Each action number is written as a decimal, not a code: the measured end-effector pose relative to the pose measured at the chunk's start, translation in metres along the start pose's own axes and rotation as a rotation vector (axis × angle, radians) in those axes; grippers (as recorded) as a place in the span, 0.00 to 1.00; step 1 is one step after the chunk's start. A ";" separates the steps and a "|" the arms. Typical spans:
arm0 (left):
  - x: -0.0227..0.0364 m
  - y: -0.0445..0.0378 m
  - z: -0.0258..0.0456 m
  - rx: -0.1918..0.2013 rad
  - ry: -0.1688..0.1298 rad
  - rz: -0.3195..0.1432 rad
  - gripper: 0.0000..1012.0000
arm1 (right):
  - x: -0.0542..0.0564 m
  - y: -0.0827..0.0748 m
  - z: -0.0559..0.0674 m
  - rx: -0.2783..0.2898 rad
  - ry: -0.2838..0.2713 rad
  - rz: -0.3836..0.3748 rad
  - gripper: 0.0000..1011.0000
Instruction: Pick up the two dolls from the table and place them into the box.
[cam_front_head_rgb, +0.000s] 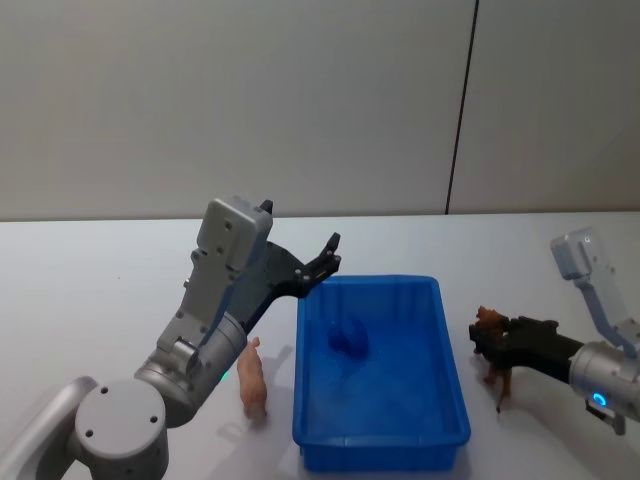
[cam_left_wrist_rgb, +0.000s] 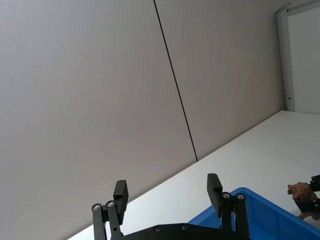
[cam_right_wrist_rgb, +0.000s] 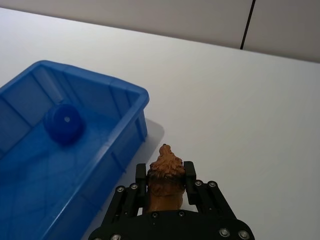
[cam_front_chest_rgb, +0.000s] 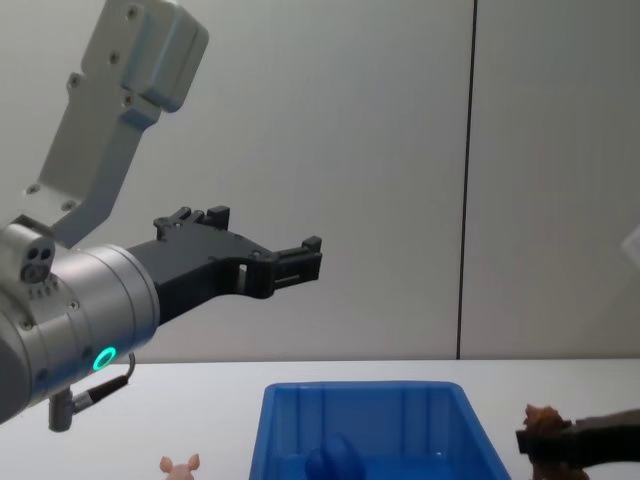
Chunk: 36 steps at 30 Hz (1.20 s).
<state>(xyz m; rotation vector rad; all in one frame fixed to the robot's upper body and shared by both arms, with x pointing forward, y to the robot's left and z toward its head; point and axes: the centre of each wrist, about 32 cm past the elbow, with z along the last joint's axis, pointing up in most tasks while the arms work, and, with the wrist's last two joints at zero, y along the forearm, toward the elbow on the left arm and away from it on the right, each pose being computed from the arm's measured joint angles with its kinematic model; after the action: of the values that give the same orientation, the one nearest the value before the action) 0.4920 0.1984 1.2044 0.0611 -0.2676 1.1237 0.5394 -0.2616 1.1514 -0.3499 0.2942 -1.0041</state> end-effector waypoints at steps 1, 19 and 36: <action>0.0000 0.0000 0.0000 0.000 0.000 0.000 0.99 | 0.000 0.000 0.001 0.007 -0.006 -0.002 0.42; 0.0000 0.0000 0.0000 0.000 0.000 0.000 0.99 | -0.009 -0.005 0.037 0.196 -0.091 0.032 0.42; 0.0000 0.0000 0.0000 0.000 0.000 0.000 0.99 | -0.038 0.007 0.073 0.344 -0.124 0.200 0.42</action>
<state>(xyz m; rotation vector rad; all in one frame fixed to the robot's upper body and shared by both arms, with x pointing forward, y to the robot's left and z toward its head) 0.4920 0.1984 1.2044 0.0611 -0.2676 1.1237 0.5546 -0.2149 1.2181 -0.0674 0.0399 -0.8143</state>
